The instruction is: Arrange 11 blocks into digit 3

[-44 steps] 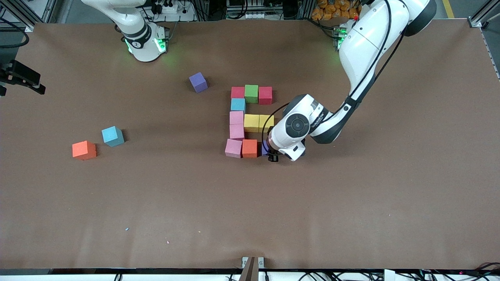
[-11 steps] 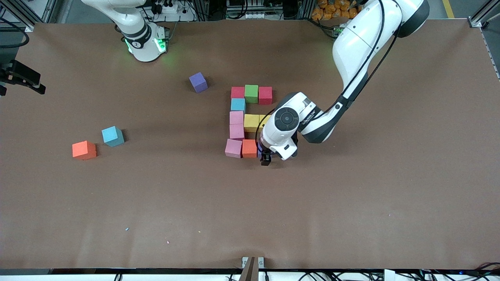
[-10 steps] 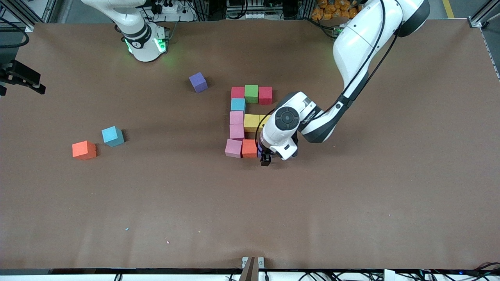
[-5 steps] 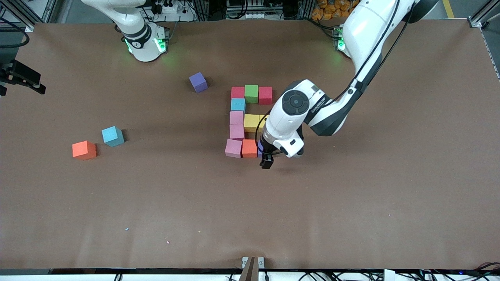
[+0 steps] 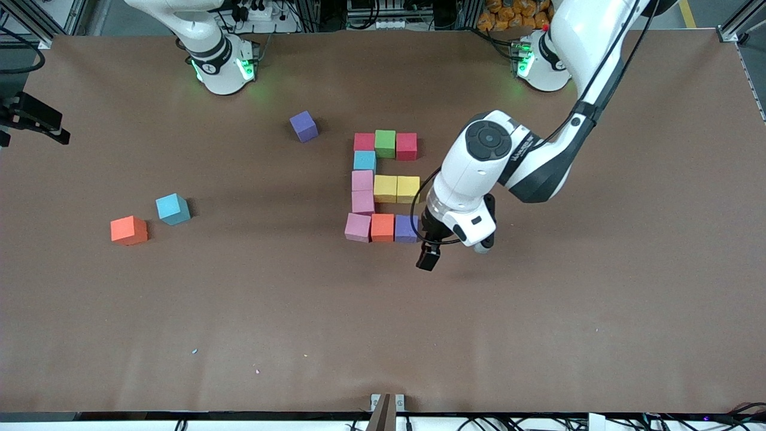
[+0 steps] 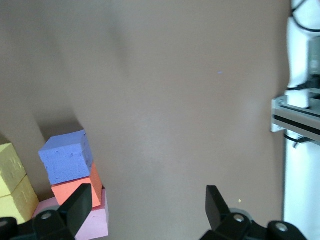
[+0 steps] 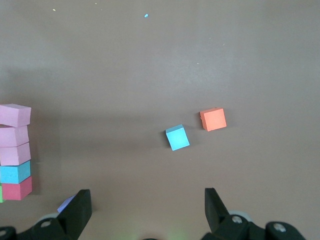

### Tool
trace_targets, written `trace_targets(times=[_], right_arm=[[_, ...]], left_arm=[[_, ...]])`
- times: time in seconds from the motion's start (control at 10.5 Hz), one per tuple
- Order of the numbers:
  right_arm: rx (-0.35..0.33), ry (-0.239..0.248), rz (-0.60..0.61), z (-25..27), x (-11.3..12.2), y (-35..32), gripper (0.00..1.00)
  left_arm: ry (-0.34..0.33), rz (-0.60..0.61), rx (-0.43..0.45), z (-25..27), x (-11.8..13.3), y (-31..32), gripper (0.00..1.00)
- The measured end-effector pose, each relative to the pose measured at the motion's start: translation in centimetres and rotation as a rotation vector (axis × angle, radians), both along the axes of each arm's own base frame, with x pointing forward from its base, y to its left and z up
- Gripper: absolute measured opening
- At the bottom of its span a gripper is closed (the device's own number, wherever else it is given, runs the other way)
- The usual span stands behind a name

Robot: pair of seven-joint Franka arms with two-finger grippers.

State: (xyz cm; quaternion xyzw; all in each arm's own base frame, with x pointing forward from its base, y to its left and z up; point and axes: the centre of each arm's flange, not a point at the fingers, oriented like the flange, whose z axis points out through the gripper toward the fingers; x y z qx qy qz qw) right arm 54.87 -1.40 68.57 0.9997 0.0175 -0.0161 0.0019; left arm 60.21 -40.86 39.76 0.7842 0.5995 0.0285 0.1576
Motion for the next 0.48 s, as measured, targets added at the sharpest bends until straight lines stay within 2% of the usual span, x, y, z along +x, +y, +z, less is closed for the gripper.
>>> trace_targets(times=[0.19, 0.48], right_arm=[[0.000, 0.000, 0.000, 0.0, 0.0, 0.0, 1.00], [0.000, 0.000, 0.000, 0.0, 0.0, 0.0, 1.00]], left_arm=[[-0.027, -0.144, 0.078, 1.8, 0.6, 2.2, 1.00], [-0.056, -0.352, 0.194, 4.1, 3.9, 10.3, 1.00]])
